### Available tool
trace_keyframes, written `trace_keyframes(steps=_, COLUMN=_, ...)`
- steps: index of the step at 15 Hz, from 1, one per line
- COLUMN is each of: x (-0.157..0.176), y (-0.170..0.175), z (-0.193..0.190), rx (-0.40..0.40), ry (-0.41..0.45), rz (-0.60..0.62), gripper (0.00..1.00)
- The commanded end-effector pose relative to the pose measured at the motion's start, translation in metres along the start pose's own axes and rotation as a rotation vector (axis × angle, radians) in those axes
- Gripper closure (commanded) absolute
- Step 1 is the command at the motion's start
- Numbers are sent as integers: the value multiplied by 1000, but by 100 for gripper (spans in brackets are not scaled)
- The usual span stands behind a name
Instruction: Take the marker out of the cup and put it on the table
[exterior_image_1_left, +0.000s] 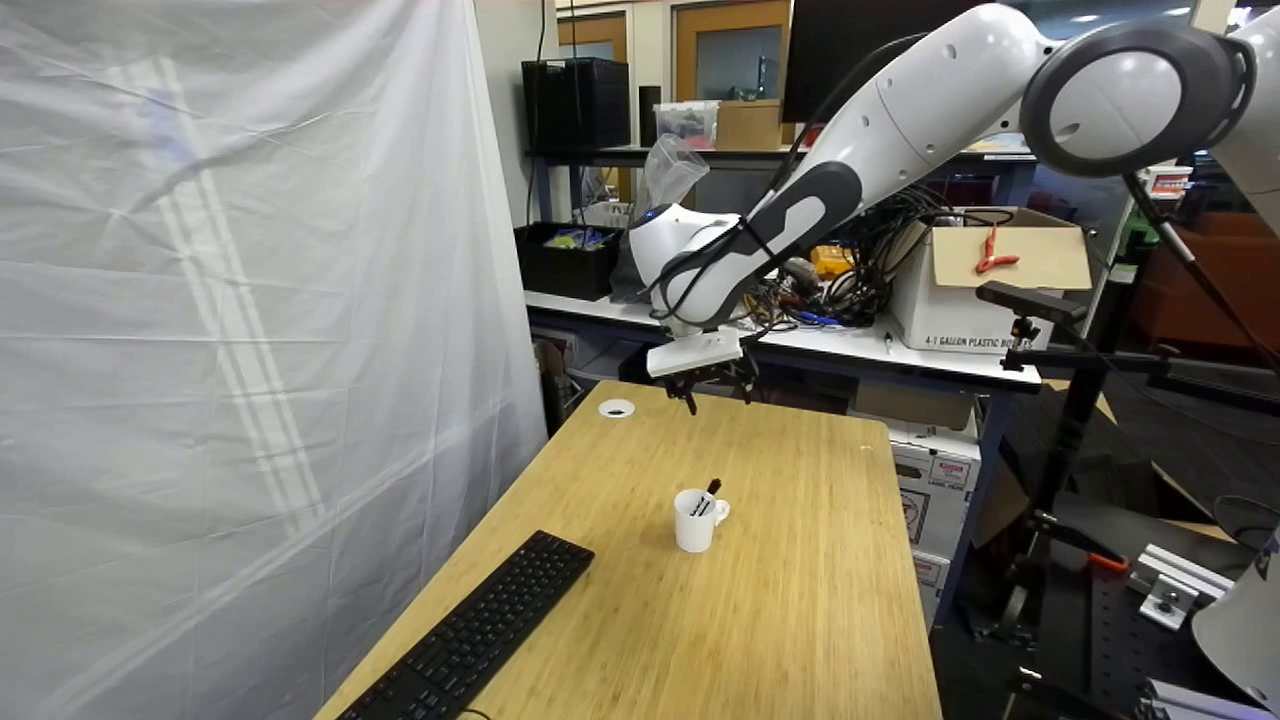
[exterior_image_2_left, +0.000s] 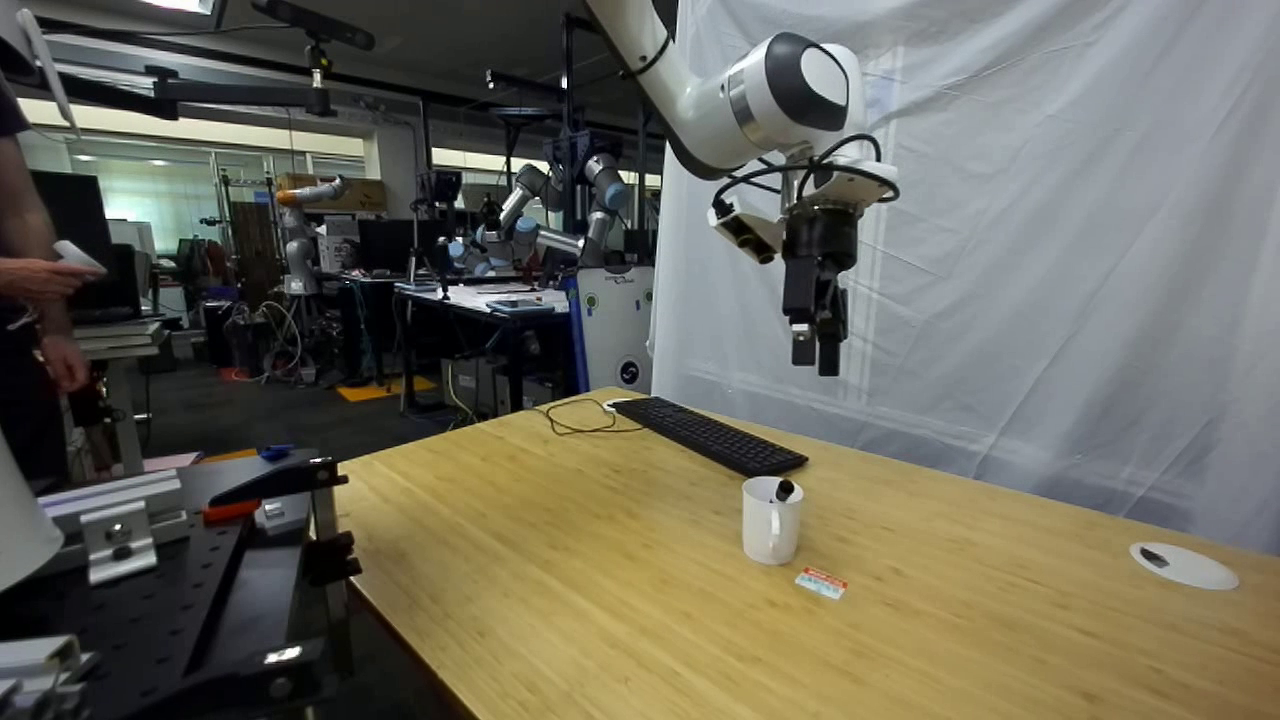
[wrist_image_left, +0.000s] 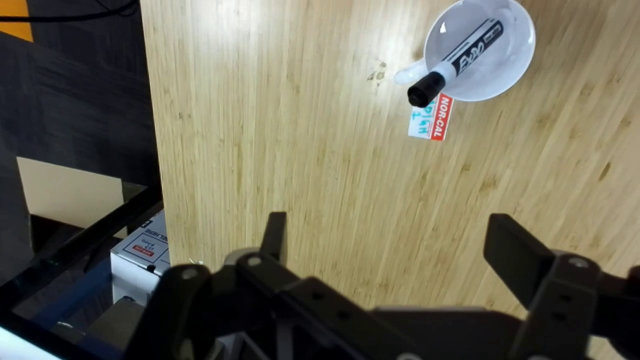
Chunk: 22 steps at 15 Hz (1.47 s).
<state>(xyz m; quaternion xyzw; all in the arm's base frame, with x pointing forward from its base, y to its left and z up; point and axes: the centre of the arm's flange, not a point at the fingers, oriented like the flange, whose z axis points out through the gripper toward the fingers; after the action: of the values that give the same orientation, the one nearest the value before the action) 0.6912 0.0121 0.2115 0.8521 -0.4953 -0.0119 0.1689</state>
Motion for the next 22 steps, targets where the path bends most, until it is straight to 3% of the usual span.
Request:
trace_keyframes(steps=1, x=-1, y=-7, z=-5, rx=-25, ry=-23, rz=-37, gripper=0)
trace_keyframes(steps=8, x=-19, y=-6, z=-2, rx=-20, ry=-82, rz=-206, gripper=0)
trace_keyframes(steps=11, x=-35, y=3, z=-8, rx=13, ry=-101, rz=-392, gripper=0)
trace_keyframes(steps=22, x=-44, y=99, z=-21, rx=132, ry=-50, rz=-978, gripper=0)
